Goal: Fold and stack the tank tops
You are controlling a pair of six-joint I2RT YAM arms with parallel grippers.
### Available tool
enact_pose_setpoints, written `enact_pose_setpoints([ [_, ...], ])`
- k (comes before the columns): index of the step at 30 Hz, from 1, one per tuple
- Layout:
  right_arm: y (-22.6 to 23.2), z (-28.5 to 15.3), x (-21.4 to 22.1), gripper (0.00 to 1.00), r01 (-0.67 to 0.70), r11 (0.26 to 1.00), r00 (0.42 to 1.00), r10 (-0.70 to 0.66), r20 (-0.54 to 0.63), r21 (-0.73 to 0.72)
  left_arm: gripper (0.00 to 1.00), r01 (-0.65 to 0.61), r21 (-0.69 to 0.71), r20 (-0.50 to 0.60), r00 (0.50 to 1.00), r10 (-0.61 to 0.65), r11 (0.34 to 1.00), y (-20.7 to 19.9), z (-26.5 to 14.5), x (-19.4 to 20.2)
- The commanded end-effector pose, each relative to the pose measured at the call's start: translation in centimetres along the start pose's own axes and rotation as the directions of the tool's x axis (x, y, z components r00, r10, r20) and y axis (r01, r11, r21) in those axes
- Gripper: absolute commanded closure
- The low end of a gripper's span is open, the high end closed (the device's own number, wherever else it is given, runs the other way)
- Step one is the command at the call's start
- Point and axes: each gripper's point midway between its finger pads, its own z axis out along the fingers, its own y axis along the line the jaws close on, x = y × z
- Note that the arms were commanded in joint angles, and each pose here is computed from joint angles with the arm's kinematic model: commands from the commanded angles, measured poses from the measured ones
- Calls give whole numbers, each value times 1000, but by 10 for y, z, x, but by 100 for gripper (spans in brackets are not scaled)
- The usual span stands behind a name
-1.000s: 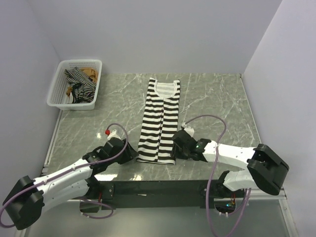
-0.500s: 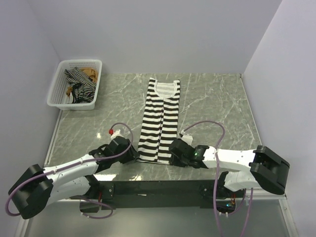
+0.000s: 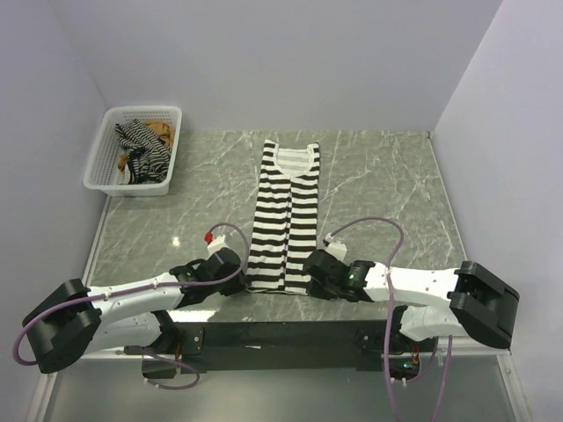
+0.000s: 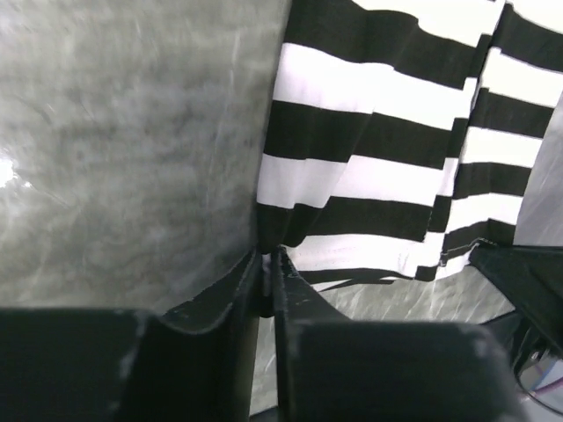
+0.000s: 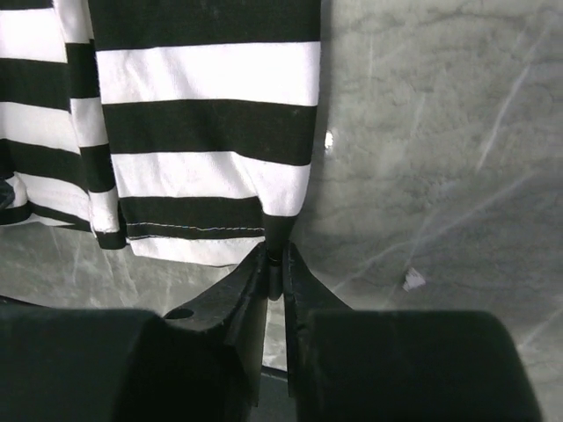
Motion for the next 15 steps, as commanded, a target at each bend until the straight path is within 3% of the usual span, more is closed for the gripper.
enact_pose_setpoints([
  [1, -30, -4, 13, 84, 47, 995, 999, -46, -23, 86, 85, -46, -102, -71, 997, 39, 994, 27, -3, 22],
  [6, -27, -21, 12, 94, 87, 992, 996, -86, -9, 87, 99, -77, -72, -86, 994, 70, 994, 13, -17, 27],
  [12, -15, -44, 15, 98, 129, 990, 991, -130, 16, 63, 99, -81, -12, -81, 994, 80, 997, -7, -41, 27],
  [15, -2, -52, -2, 98, 134, 989, 988, -138, 72, 53, 99, -97, 26, -6, 995, 97, 995, -30, -50, 5],
])
